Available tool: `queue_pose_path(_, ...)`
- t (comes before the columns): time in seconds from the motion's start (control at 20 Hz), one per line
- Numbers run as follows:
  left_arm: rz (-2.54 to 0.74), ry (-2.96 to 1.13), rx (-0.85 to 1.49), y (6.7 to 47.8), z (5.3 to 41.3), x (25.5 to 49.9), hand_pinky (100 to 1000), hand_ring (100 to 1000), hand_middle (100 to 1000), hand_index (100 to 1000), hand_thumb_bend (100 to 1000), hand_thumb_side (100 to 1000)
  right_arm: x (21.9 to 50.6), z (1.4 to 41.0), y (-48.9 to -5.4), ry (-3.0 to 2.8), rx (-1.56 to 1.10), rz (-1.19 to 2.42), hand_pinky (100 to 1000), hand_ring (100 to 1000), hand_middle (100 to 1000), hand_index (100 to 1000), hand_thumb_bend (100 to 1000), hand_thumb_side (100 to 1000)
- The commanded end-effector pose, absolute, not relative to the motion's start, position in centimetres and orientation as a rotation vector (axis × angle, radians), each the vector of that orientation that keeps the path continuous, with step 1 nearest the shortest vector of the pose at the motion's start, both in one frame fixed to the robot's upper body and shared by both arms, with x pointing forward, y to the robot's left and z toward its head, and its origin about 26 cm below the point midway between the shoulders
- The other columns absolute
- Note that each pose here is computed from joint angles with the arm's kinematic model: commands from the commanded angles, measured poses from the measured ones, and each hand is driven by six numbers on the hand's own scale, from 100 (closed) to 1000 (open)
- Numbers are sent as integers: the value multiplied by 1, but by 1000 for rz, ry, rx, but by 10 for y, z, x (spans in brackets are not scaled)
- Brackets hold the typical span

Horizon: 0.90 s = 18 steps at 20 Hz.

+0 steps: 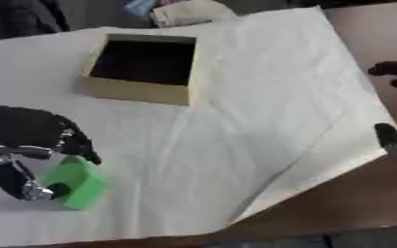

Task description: Pick up objects on the table and place them in the box.

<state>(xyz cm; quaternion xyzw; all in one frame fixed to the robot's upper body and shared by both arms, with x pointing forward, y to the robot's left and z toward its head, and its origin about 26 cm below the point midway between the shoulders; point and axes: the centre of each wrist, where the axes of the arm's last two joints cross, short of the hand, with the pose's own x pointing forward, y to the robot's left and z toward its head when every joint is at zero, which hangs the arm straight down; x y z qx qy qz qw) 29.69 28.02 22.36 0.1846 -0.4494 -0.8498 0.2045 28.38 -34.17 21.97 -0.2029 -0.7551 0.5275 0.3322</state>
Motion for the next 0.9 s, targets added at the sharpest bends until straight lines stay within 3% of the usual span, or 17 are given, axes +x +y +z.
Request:
queue_pose_path(0.05,-2437,-1215,545,285,244,291,825,764,722,903,278,395,280,231,-344,-1979,-568,1406,893,1000,902,1000,100,113)
queue_pose_path(0.25,-2429,-1233,553,287,250,291,835,779,741,912,282,403,280,231,-344,-1976,-569,1406,893,1000,902,1000,100,112)
queue_pose_path(0.9,-2465,-1151,541,282,246,291,864,817,800,940,431,442,280,230,-343,-1976,-563,1405,893,1000,901,1000,100,121)
